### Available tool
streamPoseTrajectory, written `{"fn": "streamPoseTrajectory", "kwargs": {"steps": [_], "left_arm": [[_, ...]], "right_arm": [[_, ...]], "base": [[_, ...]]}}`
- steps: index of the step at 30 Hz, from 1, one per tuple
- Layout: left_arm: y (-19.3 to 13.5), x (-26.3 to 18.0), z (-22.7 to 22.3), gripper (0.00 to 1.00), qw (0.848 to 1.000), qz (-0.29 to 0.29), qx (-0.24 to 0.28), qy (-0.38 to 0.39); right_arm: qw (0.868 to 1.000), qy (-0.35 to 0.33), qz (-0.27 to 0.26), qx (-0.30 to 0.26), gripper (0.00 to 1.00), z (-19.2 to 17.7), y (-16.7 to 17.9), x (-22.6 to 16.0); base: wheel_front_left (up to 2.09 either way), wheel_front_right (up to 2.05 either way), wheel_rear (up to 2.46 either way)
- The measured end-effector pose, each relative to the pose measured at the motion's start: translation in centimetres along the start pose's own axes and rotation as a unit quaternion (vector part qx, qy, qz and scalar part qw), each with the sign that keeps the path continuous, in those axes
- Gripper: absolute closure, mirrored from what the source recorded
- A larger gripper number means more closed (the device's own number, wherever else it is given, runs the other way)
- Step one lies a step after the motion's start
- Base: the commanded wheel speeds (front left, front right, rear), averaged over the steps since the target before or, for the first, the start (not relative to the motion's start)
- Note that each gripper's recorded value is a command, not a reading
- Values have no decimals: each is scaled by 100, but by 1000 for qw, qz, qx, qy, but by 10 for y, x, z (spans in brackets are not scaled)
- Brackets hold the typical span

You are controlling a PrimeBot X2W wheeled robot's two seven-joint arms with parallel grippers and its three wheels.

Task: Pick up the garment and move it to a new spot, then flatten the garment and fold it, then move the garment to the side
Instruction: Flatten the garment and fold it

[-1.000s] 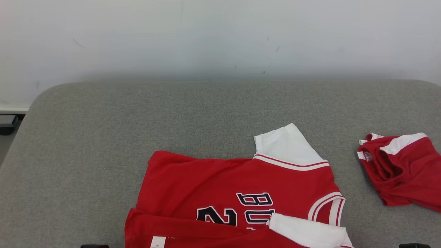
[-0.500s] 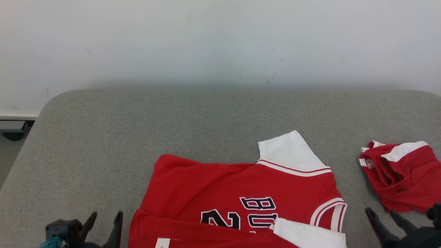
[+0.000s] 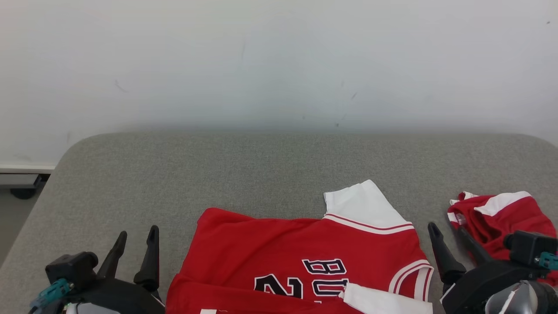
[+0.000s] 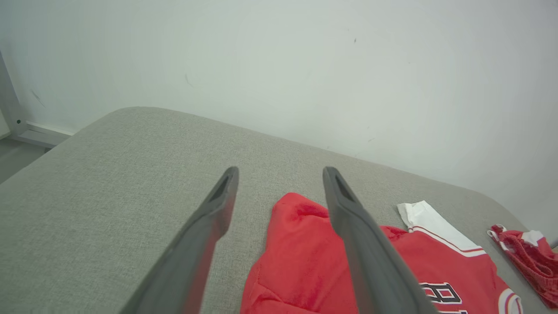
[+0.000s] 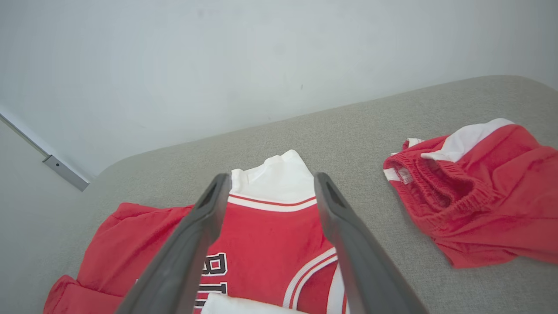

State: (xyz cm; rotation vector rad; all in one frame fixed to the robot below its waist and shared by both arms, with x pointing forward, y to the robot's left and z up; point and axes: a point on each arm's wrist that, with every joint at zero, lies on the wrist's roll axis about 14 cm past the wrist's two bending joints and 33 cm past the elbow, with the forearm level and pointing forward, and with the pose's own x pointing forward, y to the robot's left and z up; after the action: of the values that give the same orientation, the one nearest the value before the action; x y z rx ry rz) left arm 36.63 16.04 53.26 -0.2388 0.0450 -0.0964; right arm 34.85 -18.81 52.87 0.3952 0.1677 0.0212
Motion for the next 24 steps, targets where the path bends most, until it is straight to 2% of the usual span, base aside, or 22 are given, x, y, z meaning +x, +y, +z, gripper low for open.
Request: {"fn": "streamPoseTrajectory", "kwargs": {"steps": [12, 24], "left_arm": [[-9, -3, -9, 0, 1000, -16, 16, 18], [-14, -6, -20, 0, 998, -25, 28, 41]], "right_arm": [[1000, -24, 7, -7, 0, -3, 9, -5], [999, -44, -10, -4, 0, -1, -4, -10]], "base": [[0, 0, 0], [0, 0, 0]]}}
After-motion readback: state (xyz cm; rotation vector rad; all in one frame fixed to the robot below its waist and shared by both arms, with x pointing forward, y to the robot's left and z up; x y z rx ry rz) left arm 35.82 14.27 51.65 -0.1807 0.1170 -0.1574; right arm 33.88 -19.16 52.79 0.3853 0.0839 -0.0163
